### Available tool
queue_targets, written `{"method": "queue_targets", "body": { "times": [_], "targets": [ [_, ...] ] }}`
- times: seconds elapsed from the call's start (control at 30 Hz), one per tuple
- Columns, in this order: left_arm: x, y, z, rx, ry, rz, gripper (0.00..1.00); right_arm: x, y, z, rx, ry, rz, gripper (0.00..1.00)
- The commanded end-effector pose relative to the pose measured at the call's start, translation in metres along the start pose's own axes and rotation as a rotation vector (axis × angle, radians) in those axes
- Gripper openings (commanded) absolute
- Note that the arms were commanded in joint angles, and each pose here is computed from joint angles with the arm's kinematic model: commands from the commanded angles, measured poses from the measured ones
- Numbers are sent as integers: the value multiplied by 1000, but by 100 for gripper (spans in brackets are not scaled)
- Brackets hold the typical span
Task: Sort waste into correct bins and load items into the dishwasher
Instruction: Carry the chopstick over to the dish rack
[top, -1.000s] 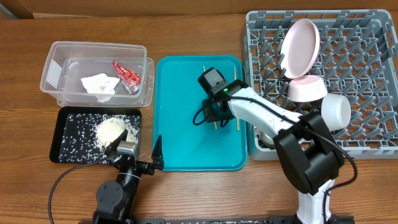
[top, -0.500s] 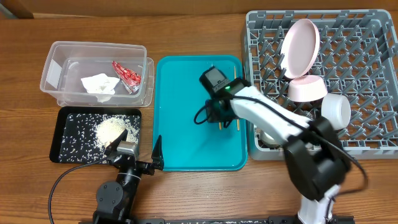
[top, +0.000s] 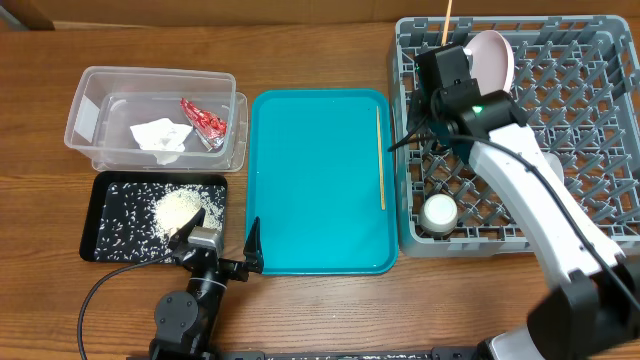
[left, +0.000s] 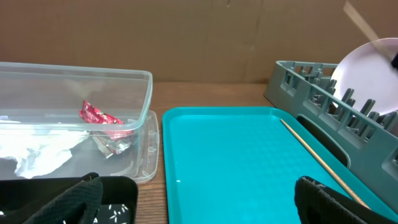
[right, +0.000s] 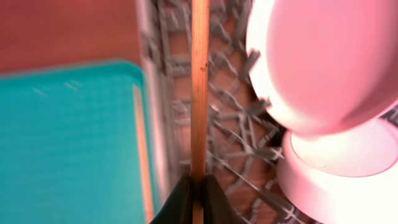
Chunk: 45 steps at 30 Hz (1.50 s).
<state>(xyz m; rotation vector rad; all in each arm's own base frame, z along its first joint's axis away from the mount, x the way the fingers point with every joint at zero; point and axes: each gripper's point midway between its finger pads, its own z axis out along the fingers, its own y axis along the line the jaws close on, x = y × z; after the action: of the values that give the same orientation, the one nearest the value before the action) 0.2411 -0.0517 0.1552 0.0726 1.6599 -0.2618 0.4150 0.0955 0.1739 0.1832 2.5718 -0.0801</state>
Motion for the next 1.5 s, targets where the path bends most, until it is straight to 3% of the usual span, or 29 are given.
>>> {"method": "queue_targets", "body": {
  "times": [0.0,0.07,0.13,0.4,0.57,0.7,0.73,0.8,0.83,1.17,1.33,1.47],
  "targets": [
    [0,0,0,4,-6,0,100,25,3,30,12,107,-89,7],
    [0,0,0,4,-6,0,100,26,-2,32,45,108,-109,35],
    [0,0,0,4,-6,0,100,22,-4,26,62,92,-112,45],
    [0,0,0,4,-6,0,100,38,68,-25,-124,54,-182,49],
    [0,0,0,4,-6,0,100,75,109,-21,-159,84,-257,47],
    [0,0,0,4,-6,0,100,63,110,-19,-70,-13,-223,39],
    [0,0,0,4,-6,0,100,55,111,-22,-66,-49,-212,33],
    [0,0,0,4,-6,0,100,34,110,-24,-59,-123,-173,8],
    [0,0,0,4,-6,0,100,27,109,-23,-63,-140,-151,4],
    [0,0,0,4,-6,0,100,-9,42,36,-9,-84,32,4],
    [0,0,0,4,-6,0,100,-5,56,50,-225,6,-87,4],
    [0,0,0,4,-6,0,100,-1,58,57,-225,18,-120,5]
  ]
}}
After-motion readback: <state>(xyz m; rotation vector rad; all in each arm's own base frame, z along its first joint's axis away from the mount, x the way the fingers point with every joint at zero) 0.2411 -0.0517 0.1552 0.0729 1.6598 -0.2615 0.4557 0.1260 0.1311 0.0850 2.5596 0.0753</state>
